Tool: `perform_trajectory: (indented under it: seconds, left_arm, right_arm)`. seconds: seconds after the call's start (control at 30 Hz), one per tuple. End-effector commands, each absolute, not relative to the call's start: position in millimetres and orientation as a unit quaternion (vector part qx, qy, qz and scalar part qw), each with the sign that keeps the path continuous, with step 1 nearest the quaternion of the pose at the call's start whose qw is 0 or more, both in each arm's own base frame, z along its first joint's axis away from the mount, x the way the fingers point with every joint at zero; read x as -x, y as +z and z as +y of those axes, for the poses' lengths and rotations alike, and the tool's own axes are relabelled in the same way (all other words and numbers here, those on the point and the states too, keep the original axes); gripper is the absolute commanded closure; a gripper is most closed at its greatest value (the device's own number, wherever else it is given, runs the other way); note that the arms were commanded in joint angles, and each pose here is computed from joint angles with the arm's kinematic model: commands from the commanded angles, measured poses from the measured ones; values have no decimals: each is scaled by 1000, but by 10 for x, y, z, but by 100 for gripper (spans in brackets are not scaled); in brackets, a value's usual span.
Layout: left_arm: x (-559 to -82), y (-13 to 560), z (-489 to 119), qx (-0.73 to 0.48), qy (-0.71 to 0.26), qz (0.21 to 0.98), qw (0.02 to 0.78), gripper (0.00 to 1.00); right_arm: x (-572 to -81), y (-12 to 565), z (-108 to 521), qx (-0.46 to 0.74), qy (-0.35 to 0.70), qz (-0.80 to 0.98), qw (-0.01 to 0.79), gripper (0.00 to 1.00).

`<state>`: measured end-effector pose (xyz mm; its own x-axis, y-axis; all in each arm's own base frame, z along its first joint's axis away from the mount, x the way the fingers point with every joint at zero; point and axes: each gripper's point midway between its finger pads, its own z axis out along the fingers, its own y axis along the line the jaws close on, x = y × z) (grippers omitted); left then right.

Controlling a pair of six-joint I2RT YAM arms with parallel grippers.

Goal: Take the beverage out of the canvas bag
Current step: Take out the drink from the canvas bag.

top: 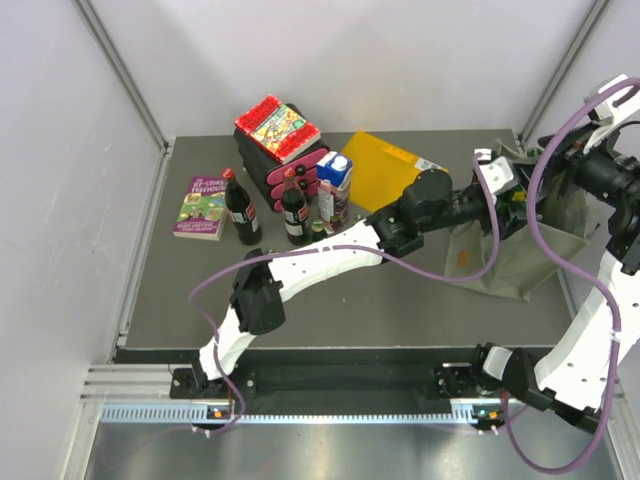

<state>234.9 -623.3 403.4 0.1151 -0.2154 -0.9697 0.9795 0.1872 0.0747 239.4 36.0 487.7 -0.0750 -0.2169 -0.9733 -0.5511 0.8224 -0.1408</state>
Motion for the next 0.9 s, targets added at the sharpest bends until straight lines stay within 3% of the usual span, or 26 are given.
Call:
perform_trajectory:
  seconds: [0.0,0.13,0.3,0.57,0.73,0.87]
  left_arm:
    - [-1957,5698,-5445,-343,-529,311,712,100]
    - [-1963,5805,-5323,-333,-527,304,720,100]
    - [-1972,5908,-5187,-327,-524,300,728,100]
    - [-2110,5449,-5000,-333,-507,344,716,100]
    - [-2068,5152,-4776,-351,-479,369,715,100]
    - [-2045,4596,-4652,-369,-460,409,696,100]
  right_arm:
    - [-2358,5123,483,285,144,684,656,27]
    - [-2322,5199,542,286,158,674,663,11]
    - [-2208,5459,675,285,185,645,685,0]
    - [-1913,5861,991,308,273,584,700,0]
    - [-1962,5647,957,302,274,597,691,0]
    - [-2094,5286,815,290,235,636,675,1]
